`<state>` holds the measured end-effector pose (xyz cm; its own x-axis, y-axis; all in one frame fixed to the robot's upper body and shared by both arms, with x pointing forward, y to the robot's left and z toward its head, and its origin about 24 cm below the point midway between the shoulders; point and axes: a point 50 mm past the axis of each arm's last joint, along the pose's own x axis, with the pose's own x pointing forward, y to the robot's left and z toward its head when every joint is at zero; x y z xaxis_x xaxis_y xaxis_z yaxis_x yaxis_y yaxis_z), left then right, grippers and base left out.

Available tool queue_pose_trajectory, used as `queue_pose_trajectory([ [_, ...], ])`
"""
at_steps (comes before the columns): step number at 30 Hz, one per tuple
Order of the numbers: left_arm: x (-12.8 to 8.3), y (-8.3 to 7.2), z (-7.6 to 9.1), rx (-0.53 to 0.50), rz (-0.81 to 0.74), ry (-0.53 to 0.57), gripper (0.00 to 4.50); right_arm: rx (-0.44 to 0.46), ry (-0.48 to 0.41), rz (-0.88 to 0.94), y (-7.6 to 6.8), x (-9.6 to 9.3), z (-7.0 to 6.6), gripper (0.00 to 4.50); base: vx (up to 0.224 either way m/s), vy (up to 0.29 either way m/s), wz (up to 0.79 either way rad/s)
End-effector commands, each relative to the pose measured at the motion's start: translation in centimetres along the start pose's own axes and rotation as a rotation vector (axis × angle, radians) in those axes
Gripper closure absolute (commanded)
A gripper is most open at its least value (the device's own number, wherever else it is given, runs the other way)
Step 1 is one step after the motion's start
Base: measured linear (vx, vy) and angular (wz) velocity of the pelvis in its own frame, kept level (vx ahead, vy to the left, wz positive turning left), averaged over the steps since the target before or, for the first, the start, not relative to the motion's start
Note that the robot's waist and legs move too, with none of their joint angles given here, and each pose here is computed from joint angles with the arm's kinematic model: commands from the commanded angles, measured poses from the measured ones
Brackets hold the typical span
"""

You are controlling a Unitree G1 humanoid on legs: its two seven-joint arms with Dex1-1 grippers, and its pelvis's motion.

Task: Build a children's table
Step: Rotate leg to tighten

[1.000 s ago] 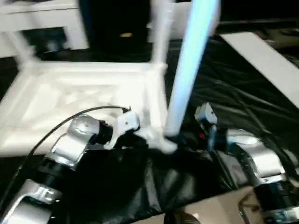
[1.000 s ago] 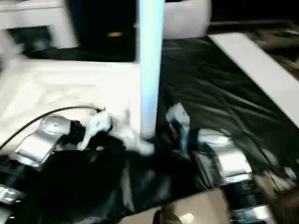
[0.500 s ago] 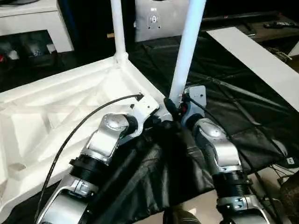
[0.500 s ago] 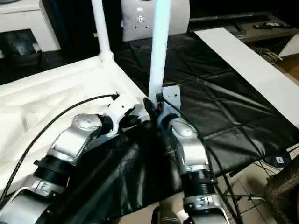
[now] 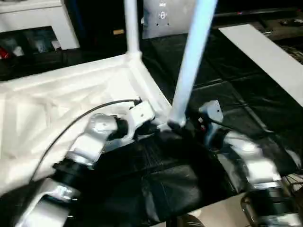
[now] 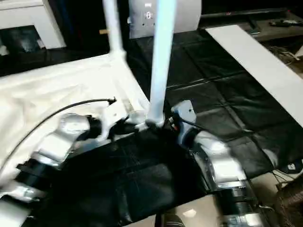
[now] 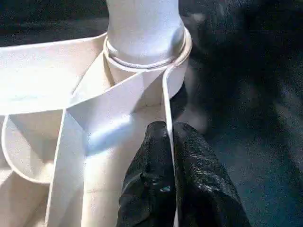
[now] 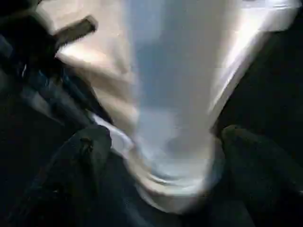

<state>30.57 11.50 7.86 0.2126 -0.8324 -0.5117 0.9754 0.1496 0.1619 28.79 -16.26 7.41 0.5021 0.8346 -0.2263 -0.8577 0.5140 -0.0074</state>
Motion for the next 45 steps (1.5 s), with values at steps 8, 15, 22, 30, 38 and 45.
queue_pose_trajectory([
  [8,-0.5,-1.7,-0.8,0.095,-0.337,0.059,4.50,-0.075,0.009,0.382,1.2,-1.1,1.3,0.45,0.000,0.000,0.00],
  [15,-0.9,-1.7,-0.6,0.130,-0.397,0.071,4.50,-0.081,0.037,0.528,1.7,-0.6,1.6,0.95,0.000,0.000,0.00],
  [22,-0.8,-1.7,-0.5,0.143,-0.411,0.063,4.50,-0.080,0.052,0.595,2.0,0.0,1.4,1.65,0.000,0.000,0.00],
  [30,-0.8,-1.7,-0.7,0.144,-0.409,0.065,4.50,-0.065,0.072,0.636,2.2,0.2,1.1,2.30,0.000,0.000,0.00],
  [38,-0.4,-1.6,-0.2,0.061,-0.329,-0.004,4.50,0.027,0.039,0.601,3.2,0.5,0.9,2.53,0.000,0.000,0.00],
  [45,1.6,-0.8,0.9,-0.078,-0.125,-0.055,4.50,0.140,0.026,0.274,3.6,3.8,0.4,2.53,0.000,0.000,0.00],
])
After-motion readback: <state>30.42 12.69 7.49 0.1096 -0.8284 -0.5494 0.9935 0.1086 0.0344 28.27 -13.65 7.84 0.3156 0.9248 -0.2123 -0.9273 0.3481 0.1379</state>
